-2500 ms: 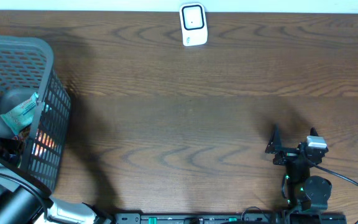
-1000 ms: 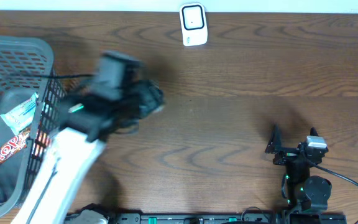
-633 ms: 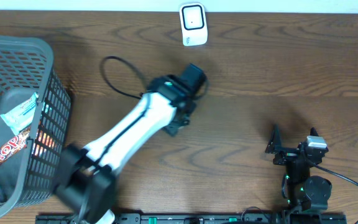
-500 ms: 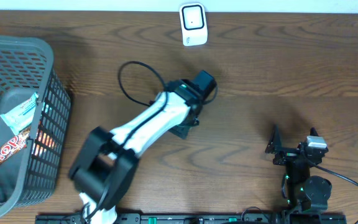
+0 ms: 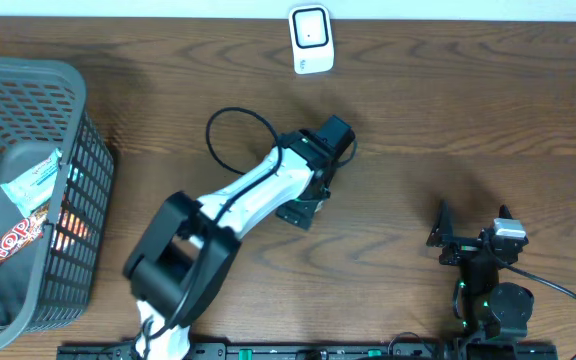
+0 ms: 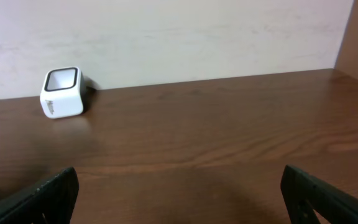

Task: Scan the item barcode
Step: 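Carry the bottle to the table centre and release it upright, then reach the left gripper back into the basket toward the orange snack box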

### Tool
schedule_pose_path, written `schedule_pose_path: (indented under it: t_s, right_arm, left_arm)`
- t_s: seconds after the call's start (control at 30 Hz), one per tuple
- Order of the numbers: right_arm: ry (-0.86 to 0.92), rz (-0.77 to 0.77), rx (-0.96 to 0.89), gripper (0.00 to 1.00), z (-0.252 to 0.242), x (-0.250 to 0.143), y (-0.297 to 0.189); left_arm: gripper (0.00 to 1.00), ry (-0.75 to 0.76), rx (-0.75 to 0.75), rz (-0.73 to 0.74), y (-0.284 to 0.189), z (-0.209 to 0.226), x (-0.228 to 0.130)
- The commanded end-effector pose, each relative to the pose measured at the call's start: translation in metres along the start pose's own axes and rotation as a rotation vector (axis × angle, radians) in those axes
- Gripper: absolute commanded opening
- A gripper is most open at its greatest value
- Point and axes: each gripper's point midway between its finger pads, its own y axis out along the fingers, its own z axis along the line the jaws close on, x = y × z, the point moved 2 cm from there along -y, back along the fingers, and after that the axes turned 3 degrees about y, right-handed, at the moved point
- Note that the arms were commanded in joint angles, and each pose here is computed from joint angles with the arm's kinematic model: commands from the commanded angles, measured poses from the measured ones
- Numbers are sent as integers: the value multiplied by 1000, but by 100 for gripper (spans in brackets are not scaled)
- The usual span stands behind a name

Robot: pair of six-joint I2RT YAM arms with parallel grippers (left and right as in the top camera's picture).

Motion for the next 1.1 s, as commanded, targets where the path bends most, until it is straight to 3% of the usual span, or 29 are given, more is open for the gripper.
schedule_pose_path:
  t_s: [0.0,0.23,0.33,0.43,0.53,0.63,0.77,0.83,0.97,1.07]
  right_arm:
    - [9,0,4,99,1,0,0]
    - [9,0,4,99,1,0,0]
    - [9,0,4,99,1,0,0]
    - [9,0,4,99,1,0,0]
    - [9,0,4,99,1,0,0]
    - [9,0,4,99,1,0,0]
    - [9,0,4,99,1,0,0]
    - [9,0,4,99,1,0,0]
    - [9,0,5,99,1,0,0]
    - [9,0,5,99,1,0,0]
  left_arm:
    - [100,148,-127,-43,-59,-6,7]
    - [100,691,-462,-208,-191,-17,25]
    - [100,804,-536,-351,-252,1,66]
    - [100,721,-493,-473,-296,42,127]
    - [100,464,-405,-595,-330,103,198]
    - [100,220,-332,-667,-348,161,246]
    - [99,0,-237,-631,-341,220,284]
    - [99,-28,-197,-577,-329,237,299]
    - [99,121,-119,-450,-296,249,329]
    - [99,121,-81,-320,-261,246,345]
